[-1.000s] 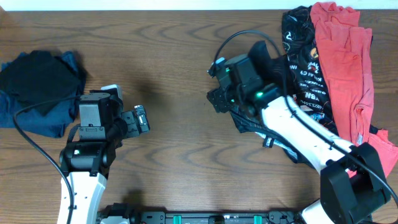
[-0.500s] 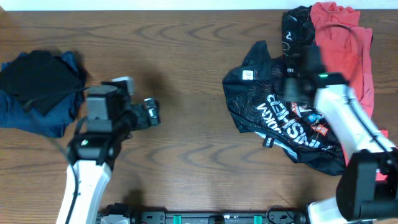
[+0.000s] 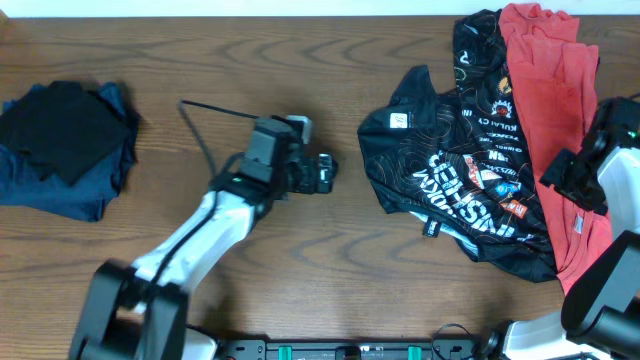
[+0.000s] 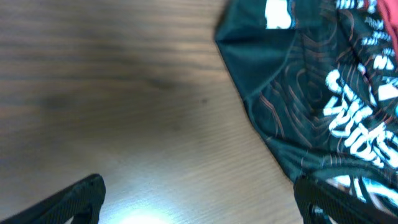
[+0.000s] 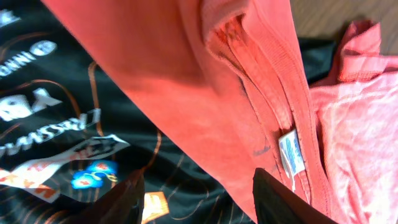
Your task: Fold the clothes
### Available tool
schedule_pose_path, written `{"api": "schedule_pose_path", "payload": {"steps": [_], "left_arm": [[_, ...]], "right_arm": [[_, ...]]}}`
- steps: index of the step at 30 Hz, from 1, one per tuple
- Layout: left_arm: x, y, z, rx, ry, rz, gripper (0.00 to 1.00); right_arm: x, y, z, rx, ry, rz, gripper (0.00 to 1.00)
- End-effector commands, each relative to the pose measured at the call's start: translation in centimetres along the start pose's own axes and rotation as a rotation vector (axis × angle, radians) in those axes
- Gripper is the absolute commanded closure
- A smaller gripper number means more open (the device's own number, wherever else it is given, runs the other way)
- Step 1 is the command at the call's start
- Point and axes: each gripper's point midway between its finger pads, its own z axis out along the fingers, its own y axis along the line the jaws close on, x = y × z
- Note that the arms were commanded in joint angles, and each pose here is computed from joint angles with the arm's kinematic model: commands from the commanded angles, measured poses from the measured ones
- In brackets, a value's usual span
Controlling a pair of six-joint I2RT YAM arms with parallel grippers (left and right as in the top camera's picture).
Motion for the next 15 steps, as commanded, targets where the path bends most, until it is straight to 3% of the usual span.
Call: {"api": "schedule_pose_path", "payload": {"steps": [1, 5, 15], "left_arm": [[0.6, -2.1, 2.0, 0.091, 0.026, -0.029, 0.02], [0.8, -4.4, 3.5, 0.211, 0.028, -0.008, 0.02], [-2.2, -5.2, 3.8, 0.222, -0.092, 0.033, 0.02]], "right_arm": [[0.7, 0.1, 0.9, -0.018, 0.045, -0.008, 0.45], [0.8, 0.2, 1.1, -0.023, 0.052, -0.009, 0.45], [0.9, 0.1, 1.1, -0.021, 0.056, -0.015, 0.42]]}}
